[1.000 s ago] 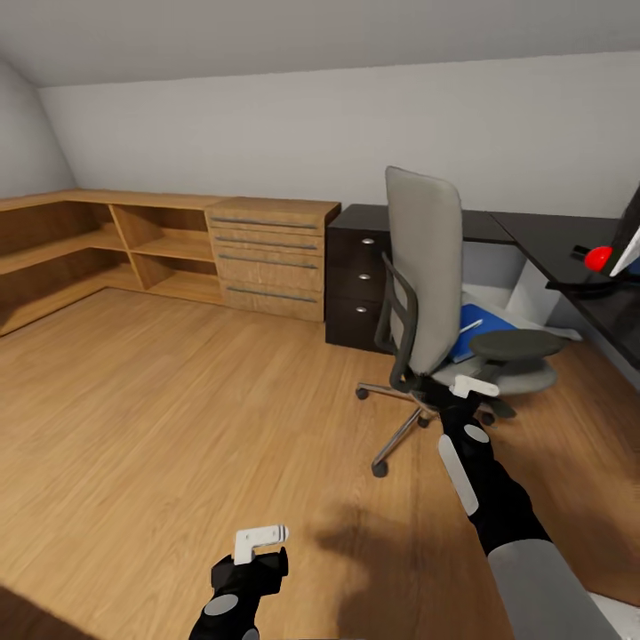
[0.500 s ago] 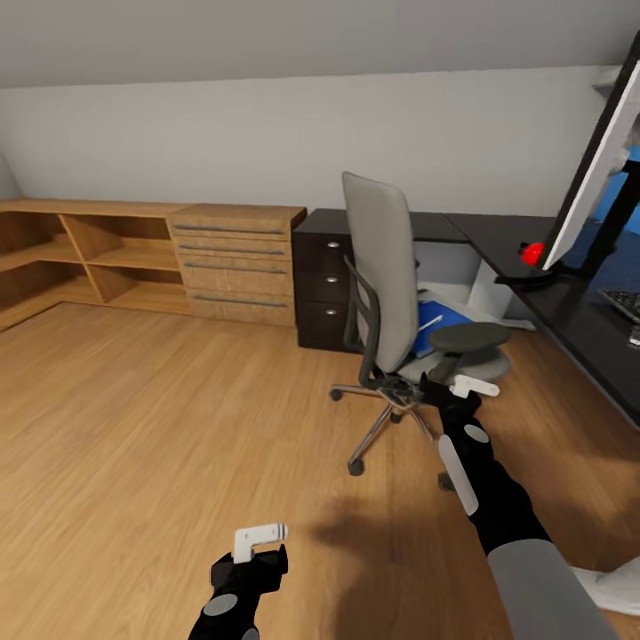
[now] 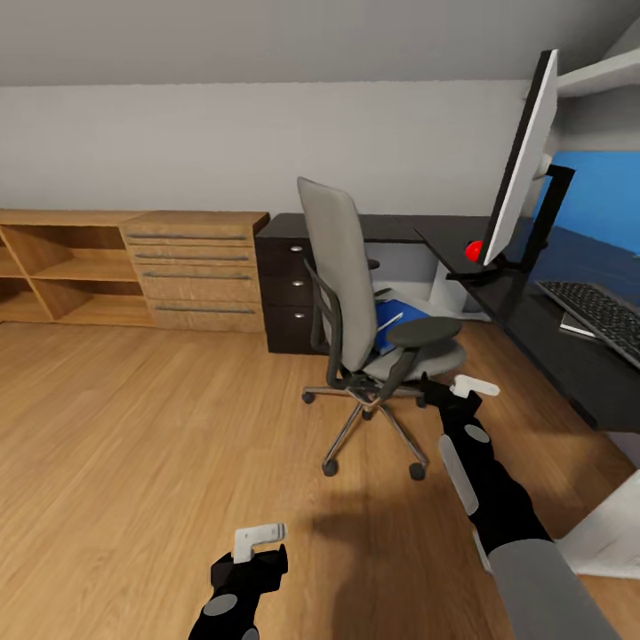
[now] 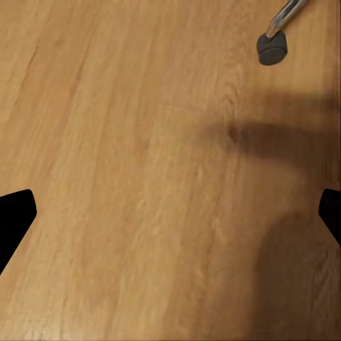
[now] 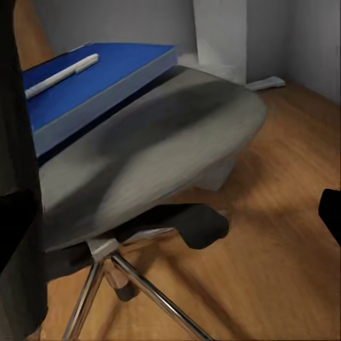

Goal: In the bedroom, organize the workspace by keeping the computer under the desk, ensuring the monitor is on the desk, placing the keyboard on the desk next to the monitor, placing the mouse on the desk next to the keyboard, moving the folder from the swivel chair onto the desk next to the mouse, stacking the notebook on top of the folder with the pen on top of the notebook, and positioning the swivel chair next to the desk.

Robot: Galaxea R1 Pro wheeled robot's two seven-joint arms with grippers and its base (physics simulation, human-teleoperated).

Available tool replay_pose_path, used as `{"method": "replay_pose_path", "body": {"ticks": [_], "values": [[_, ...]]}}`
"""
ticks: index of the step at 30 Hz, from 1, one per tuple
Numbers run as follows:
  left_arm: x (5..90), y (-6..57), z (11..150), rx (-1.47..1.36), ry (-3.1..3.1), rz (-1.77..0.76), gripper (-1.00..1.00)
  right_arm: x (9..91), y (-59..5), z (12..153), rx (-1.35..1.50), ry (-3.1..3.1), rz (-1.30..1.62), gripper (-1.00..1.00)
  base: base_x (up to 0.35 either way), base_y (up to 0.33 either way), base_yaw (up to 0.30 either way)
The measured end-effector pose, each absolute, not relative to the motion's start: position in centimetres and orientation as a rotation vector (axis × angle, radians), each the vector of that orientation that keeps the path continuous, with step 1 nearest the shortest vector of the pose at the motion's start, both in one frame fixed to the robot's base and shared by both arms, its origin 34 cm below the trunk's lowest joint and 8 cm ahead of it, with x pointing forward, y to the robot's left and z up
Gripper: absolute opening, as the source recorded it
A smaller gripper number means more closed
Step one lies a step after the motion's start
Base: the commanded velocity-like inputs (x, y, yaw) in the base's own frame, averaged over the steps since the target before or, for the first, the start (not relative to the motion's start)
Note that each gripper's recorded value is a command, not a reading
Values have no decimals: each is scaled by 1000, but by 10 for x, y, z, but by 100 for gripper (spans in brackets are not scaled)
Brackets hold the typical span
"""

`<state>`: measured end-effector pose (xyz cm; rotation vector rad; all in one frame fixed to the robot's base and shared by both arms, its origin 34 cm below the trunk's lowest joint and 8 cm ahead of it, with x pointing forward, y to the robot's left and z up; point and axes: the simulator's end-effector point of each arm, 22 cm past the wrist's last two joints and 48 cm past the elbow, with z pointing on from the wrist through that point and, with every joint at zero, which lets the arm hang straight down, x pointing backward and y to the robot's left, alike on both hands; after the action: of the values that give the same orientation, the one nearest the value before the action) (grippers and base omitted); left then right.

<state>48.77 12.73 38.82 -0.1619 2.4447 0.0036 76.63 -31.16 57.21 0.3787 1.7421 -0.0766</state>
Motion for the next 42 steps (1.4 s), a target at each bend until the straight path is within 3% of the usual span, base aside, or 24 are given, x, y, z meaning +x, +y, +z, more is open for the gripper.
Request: {"method": "replay_pose_path", "body": {"ticks": [10, 24, 42], "values": [[488, 128, 391, -163, 2438, 7, 100, 766, -312, 576, 378, 1736, -76, 100, 0, 0, -208], [488, 129, 391, -165, 2437, 11, 100, 766, -311, 575, 376, 1738, -77, 100, 3, 0, -13], [489, 129, 392, -166, 2435, 10, 100, 766, -312, 576, 377, 1738, -78, 100, 136, 0, 0]]}}
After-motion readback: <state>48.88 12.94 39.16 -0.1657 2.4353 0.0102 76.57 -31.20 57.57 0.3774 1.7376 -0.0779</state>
